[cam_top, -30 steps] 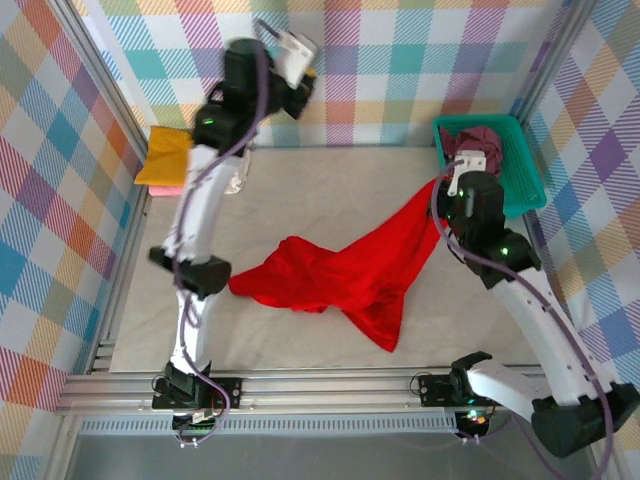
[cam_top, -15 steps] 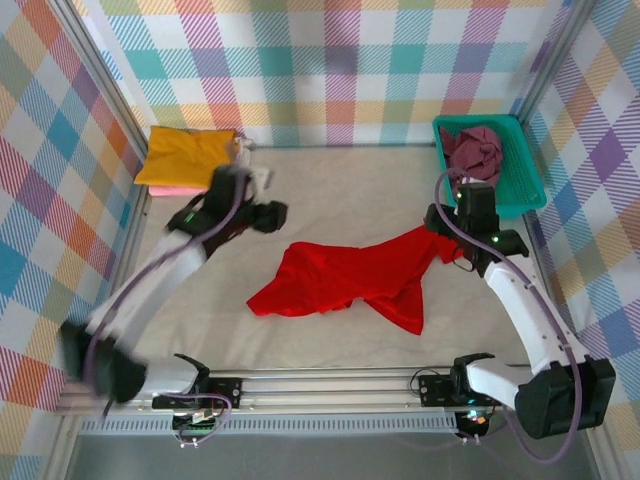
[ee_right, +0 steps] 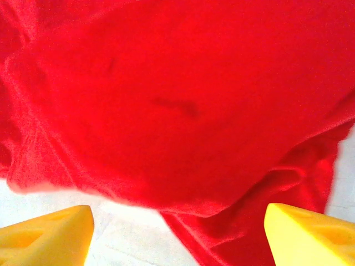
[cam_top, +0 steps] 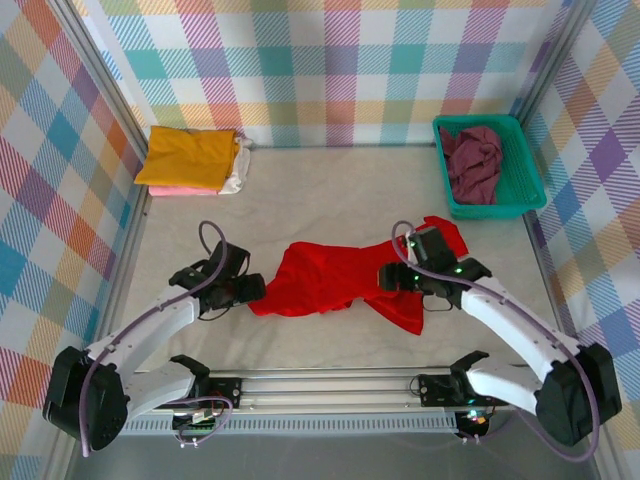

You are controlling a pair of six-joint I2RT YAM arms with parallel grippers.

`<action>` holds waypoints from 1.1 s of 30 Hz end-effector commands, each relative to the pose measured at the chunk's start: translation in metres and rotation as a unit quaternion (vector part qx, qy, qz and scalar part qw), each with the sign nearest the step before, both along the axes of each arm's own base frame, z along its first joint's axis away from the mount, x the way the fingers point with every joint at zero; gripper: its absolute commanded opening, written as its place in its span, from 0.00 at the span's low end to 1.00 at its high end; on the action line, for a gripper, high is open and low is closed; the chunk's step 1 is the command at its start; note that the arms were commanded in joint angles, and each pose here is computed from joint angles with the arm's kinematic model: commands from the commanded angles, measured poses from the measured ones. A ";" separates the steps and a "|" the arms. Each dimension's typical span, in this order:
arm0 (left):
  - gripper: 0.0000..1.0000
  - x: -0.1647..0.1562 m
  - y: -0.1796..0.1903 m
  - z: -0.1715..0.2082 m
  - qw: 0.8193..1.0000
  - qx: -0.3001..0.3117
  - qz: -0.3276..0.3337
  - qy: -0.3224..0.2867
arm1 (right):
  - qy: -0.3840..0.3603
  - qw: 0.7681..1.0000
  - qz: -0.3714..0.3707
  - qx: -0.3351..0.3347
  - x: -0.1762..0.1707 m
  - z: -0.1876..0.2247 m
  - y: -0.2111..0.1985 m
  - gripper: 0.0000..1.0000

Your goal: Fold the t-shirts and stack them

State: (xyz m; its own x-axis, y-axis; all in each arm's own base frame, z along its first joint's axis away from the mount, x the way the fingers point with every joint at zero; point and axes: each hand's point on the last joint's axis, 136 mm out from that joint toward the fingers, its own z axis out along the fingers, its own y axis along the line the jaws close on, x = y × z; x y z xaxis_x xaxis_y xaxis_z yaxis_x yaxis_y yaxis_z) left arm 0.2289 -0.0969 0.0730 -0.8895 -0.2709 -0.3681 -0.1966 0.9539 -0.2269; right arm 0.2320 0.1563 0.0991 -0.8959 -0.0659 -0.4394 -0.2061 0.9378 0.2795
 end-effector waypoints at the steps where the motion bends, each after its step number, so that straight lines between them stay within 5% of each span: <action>1: 0.78 0.011 -0.016 -0.005 0.998 -0.054 0.016 -0.015 | 0.003 0.999 0.032 0.040 0.002 -0.003 0.027 0.81; 6: 0.60 0.010 -0.018 -0.025 0.998 -0.060 0.017 -0.012 | 0.027 0.997 0.039 0.054 -0.001 -0.025 0.047 0.80; 10: 0.58 0.014 -0.016 -0.029 0.998 -0.057 0.013 -0.032 | 0.026 0.998 0.026 0.046 0.006 -0.035 0.054 0.76; 14: 0.48 0.026 -0.024 -0.029 0.997 -0.068 0.006 -0.048 | 0.025 0.999 0.011 0.042 0.015 -0.043 0.060 0.63; 16: 0.44 0.029 -0.029 -0.032 0.996 -0.072 -0.003 -0.046 | 0.031 0.999 0.007 0.037 0.019 -0.047 0.062 0.47; 20: 0.15 0.033 -0.035 -0.033 0.996 -0.078 -0.012 -0.043 | 0.029 0.999 -0.002 0.023 0.023 -0.042 0.061 0.21; 23: 0.00 0.034 -0.028 -0.028 0.997 -0.062 -0.007 -0.050 | 0.012 1.000 -0.008 0.017 0.025 -0.026 0.056 0.11; 28: 0.00 0.034 -0.001 0.005 0.996 -0.010 0.025 -0.086 | -0.036 0.999 -0.017 0.004 0.027 0.018 0.040 0.00; 33: 0.00 0.038 0.034 0.066 0.984 0.042 0.065 -0.163 | -0.095 0.995 -0.026 -0.015 0.027 0.069 0.018 0.00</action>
